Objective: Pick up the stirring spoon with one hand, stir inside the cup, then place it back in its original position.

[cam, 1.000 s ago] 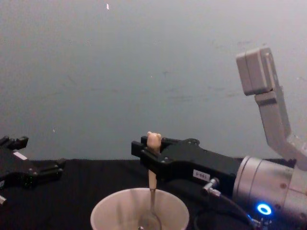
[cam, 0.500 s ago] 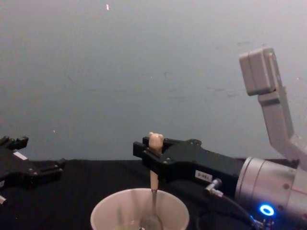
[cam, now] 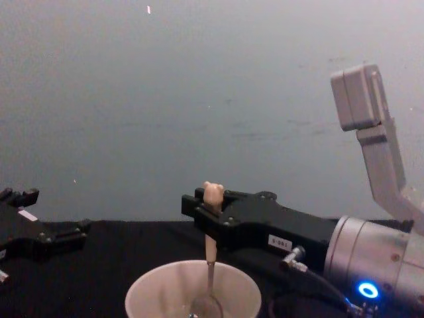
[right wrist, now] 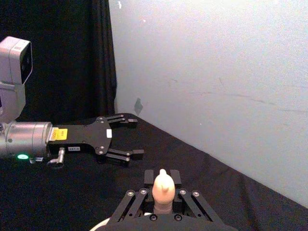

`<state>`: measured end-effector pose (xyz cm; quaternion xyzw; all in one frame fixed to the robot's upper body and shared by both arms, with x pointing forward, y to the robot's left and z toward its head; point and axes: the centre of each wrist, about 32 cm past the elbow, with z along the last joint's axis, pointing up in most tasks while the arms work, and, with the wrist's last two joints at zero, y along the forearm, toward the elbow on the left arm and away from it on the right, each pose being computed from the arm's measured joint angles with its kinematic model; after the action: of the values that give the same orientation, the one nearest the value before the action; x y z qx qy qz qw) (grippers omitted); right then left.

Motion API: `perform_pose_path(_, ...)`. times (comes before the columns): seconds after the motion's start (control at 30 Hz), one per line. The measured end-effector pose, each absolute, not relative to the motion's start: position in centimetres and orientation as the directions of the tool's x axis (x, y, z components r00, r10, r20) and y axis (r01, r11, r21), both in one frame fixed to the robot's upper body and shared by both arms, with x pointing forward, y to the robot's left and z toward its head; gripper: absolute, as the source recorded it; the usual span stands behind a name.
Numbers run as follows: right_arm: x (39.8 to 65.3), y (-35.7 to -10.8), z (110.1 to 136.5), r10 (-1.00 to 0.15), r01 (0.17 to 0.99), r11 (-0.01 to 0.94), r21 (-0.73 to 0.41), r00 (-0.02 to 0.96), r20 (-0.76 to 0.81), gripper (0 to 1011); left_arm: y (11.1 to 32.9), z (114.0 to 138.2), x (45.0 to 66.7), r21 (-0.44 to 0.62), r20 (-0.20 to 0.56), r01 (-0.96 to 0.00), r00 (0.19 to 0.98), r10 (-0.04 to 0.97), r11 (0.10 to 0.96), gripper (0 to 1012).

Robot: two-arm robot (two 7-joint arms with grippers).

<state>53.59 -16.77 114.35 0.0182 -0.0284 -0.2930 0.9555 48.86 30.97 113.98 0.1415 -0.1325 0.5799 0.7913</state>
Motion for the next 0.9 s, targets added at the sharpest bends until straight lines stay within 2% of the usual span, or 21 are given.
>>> perform_pose_path(0.53, 53.4, -16.8, 114.9, -0.555, 0.552, 0.832, 0.056, 0.831, 0.048, 208, 31.0, 114.0, 48.9, 0.070, 0.374, -0.955, 0.292, 0.880, 0.287, 1001)
perform_pose_path(0.9, 52.9, -17.7, 119.3, -0.557, 0.545, 0.826, 0.145, 0.829, 0.050, 208, 31.0, 114.0, 48.9, 0.070, 0.374, -0.955, 0.292, 0.880, 0.287, 1001)
